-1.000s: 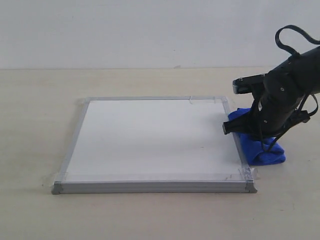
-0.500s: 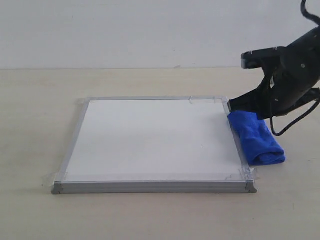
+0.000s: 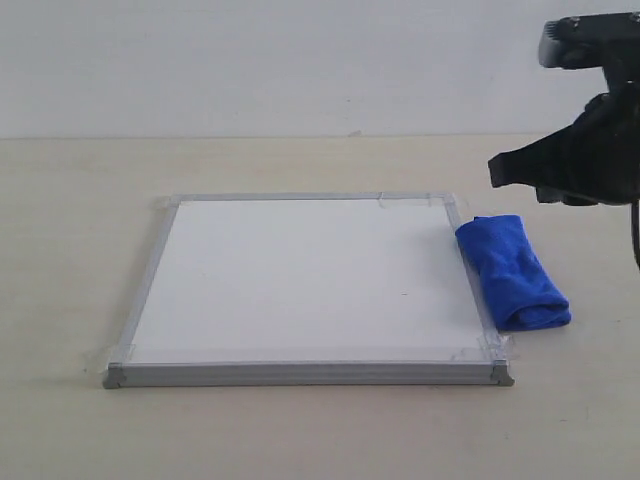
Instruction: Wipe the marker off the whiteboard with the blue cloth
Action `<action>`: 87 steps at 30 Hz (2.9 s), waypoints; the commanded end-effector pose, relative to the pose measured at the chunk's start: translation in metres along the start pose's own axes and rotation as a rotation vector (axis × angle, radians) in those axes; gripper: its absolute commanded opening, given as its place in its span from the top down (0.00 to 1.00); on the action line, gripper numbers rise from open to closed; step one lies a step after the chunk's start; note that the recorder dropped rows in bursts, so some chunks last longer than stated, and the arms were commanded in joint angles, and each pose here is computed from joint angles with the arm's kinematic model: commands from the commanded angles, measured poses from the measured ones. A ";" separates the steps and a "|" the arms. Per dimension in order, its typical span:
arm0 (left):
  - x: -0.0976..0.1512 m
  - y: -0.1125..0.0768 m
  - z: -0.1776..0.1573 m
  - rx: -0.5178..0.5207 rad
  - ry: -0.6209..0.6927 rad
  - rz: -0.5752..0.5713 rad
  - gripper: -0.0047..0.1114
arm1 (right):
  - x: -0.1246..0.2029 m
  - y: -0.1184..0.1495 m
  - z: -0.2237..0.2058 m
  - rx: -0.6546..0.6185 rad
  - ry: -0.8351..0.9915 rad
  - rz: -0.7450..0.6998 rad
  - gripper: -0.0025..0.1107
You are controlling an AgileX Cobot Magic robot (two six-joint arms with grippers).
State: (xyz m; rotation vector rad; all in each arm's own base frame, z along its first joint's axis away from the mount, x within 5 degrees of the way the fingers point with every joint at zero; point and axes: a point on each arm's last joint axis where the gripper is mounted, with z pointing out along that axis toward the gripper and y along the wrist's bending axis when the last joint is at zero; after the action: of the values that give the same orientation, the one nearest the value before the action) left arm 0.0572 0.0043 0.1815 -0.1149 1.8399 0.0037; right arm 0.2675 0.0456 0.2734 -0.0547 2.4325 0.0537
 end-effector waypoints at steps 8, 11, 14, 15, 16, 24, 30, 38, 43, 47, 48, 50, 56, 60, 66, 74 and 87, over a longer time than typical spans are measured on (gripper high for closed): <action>-0.002 0.000 -0.001 0.003 -0.019 -0.003 0.92 | 0.042 0.021 -0.098 -0.278 -0.065 0.239 0.98; -0.002 0.000 -0.001 0.003 -0.019 -0.003 0.92 | 0.044 0.018 -0.113 -0.296 -0.126 0.237 0.98; -0.002 0.000 -0.001 0.003 -0.019 -0.003 0.92 | 0.046 0.017 -0.125 -0.309 -0.168 0.237 0.98; -0.002 0.000 -0.001 0.003 -0.019 -0.003 0.92 | 0.046 0.016 -0.127 -0.312 -0.177 0.237 0.98; -0.002 0.000 -0.001 0.003 -0.019 -0.003 0.92 | 0.047 0.016 -0.129 -0.314 -0.184 0.237 0.98; -0.002 0.000 -0.001 0.003 -0.019 -0.003 0.92 | 0.049 0.014 -0.134 -0.304 -0.197 0.221 0.98; -0.002 0.000 -0.001 0.003 -0.019 -0.003 0.92 | 0.067 0.010 -0.137 -0.300 -0.191 0.186 0.98; -0.002 0.000 -0.001 0.003 -0.019 -0.003 0.92 | 0.122 -0.005 -0.128 -0.299 -0.517 0.119 0.98; -0.002 0.000 -0.001 0.003 -0.019 -0.003 0.92 | 0.153 -0.012 -0.128 -0.313 -0.674 0.107 0.98; -0.002 0.000 -0.001 0.003 -0.019 -0.003 0.92 | 0.182 -0.017 -0.121 -0.325 -0.771 0.111 0.98; -0.002 0.000 -0.001 0.003 -0.019 -0.003 0.92 | 0.188 -0.018 -0.116 -0.328 -0.798 0.114 0.98; -0.002 0.000 -0.001 0.003 -0.019 -0.003 0.92 | 0.195 -0.020 -0.106 -0.309 -0.825 0.125 0.98; -0.002 0.000 -0.001 0.003 -0.019 -0.003 0.92 | 0.206 -0.029 -0.087 -0.140 -0.841 0.163 0.98; -0.002 0.000 -0.001 0.003 -0.019 -0.003 0.92 | 0.211 -0.033 -0.082 -0.029 -0.772 0.107 0.98; -0.002 0.000 -0.001 0.003 -0.019 -0.003 0.92 | 0.220 -0.032 -0.074 -0.011 -0.640 0.053 0.98; -0.002 0.000 -0.001 0.003 -0.019 -0.003 0.92 | 0.223 -0.033 -0.072 0.010 -0.609 0.021 0.98; -0.002 0.000 -0.001 0.003 -0.019 -0.003 0.92 | 0.223 -0.033 -0.072 0.010 -0.609 0.021 0.98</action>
State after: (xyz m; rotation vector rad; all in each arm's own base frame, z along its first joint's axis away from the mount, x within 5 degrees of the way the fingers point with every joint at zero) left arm 0.0572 0.0043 0.1815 -0.1149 1.8399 0.0037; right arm 0.0535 0.0038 0.1832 0.0049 1.8288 0.0773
